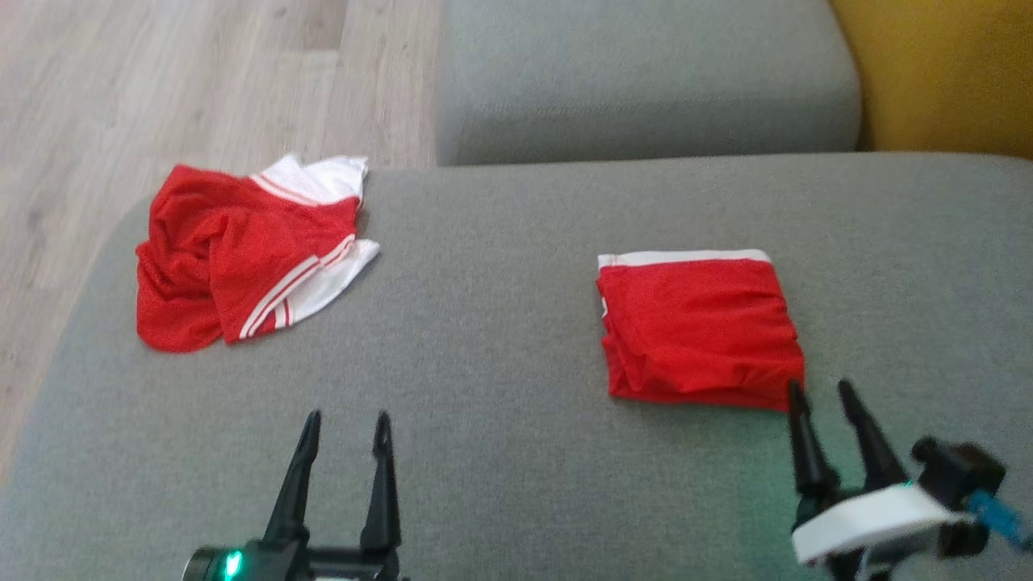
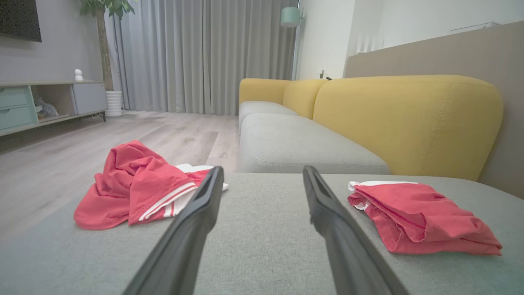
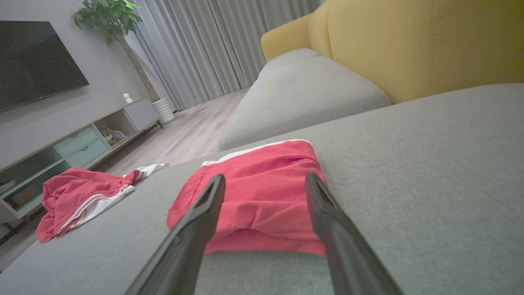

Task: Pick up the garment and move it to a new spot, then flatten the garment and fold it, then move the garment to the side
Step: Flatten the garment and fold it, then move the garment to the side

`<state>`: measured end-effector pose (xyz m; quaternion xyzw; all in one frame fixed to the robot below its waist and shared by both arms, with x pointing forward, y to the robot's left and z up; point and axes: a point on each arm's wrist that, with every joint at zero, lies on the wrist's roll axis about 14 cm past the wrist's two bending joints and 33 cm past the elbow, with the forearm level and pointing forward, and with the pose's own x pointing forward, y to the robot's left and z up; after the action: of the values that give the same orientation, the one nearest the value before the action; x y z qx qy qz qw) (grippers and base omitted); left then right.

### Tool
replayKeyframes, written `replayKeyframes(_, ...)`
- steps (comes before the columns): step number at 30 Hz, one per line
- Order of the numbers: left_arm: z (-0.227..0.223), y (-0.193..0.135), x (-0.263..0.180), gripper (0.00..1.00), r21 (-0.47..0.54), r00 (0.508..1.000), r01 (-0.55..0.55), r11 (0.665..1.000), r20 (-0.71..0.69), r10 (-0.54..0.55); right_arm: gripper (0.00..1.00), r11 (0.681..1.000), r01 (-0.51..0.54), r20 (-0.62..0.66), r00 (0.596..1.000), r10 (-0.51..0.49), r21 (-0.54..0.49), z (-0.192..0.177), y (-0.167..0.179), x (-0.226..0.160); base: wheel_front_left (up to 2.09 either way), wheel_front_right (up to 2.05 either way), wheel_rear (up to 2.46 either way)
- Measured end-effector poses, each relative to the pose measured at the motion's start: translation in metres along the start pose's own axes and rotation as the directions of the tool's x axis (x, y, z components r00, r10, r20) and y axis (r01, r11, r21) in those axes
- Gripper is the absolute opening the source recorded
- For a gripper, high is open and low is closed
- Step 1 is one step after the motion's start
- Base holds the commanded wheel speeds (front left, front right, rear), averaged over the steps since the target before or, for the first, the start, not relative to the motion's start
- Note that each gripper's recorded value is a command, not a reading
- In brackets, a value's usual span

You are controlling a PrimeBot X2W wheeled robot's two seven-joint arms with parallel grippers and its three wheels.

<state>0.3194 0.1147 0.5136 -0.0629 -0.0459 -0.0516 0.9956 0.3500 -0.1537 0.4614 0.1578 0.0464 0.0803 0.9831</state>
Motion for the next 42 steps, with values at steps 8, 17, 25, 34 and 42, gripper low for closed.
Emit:
replayKeyframes(8,-0.005,0.01,-0.029,1.0,0.039,0.999,-0.048,0.998,-0.013,0.049,1.0,0.999,-0.019,-0.003,1.0,0.019,-0.037,-0.013,0.016,-0.037,0.0,0.0,0.0)
replayKeyframes(17,-0.011,0.01,-0.035,1.0,0.067,0.999,-0.039,0.997,-0.027,0.041,1.0,0.999,-0.017,0.024,1.0,0.019,-0.048,-0.007,0.02,-0.039,0.0,0.0,0.0)
replayKeyframes(25,-0.019,0.01,-0.038,1.0,0.08,0.998,-0.03,0.996,-0.049,0.034,1.0,0.998,-0.015,0.031,0.999,0.017,-0.067,-0.006,0.02,-0.041,0.0,0.0,0.0)
replayKeyframes(34,-0.027,0.012,-0.039,1.0,0.09,0.996,-0.03,0.995,-0.078,0.037,1.0,0.998,0.005,0.009,1.0,-0.004,-0.07,-0.014,0.015,-0.046,0.0,0.0,0.0)
replayKeyframes(42,-0.03,0.017,-0.039,1.0,0.099,0.995,-0.043,0.994,-0.088,0.052,1.0,0.997,0.008,-0.001,1.0,-0.008,-0.082,-0.017,0.014,-0.046,0.0,0.0,0.0)
